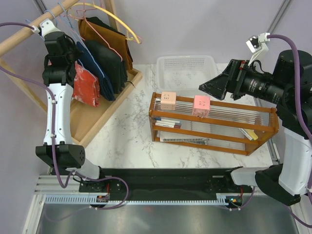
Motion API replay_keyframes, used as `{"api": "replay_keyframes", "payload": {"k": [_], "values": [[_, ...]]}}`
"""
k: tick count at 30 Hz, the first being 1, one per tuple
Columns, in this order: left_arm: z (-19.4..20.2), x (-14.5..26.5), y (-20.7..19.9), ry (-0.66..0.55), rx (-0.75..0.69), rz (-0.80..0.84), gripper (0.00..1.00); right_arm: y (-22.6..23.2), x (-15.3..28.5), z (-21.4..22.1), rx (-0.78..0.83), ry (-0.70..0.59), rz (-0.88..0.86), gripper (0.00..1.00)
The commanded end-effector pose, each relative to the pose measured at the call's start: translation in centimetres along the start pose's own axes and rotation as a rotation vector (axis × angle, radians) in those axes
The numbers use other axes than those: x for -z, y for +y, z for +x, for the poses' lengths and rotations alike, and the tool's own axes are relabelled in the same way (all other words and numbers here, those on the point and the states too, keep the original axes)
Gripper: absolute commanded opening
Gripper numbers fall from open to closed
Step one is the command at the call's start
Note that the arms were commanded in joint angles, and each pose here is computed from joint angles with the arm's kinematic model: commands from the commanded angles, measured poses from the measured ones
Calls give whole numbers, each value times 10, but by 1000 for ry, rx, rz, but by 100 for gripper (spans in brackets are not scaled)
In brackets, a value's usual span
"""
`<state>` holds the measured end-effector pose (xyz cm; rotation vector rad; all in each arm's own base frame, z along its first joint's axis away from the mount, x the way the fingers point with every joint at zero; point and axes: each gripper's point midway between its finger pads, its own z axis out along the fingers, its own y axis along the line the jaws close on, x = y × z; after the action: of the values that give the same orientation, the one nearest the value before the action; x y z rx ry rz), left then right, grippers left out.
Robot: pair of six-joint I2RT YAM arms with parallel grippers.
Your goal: Remove the trousers from the hanger
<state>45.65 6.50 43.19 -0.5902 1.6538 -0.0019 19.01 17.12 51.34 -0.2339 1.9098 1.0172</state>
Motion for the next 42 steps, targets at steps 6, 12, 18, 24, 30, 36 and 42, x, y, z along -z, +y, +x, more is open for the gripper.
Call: {"api": "replay_keyframes", "payload": {"k": [6,12,18,24,30,36,42], "values": [[-24,4,-8,-60,11,60,5,0,3,-6,22,-35,12,98],[-44,29,-11,-107,39,86,2,1,3,-5,16,-36,6,98],[-71,65,-2,-192,32,67,2,2,2,0,4,-25,-12,98],[-91,96,-17,-255,16,164,2,6,2,2,2,-12,-33,98],[-112,121,-24,-311,21,212,2,7,3,5,0,-3,-46,98],[-120,151,-23,-298,45,226,2,9,-1,8,-8,20,-68,98],[-120,196,-25,-275,93,290,2,8,-7,17,-24,65,-98,98]]}}
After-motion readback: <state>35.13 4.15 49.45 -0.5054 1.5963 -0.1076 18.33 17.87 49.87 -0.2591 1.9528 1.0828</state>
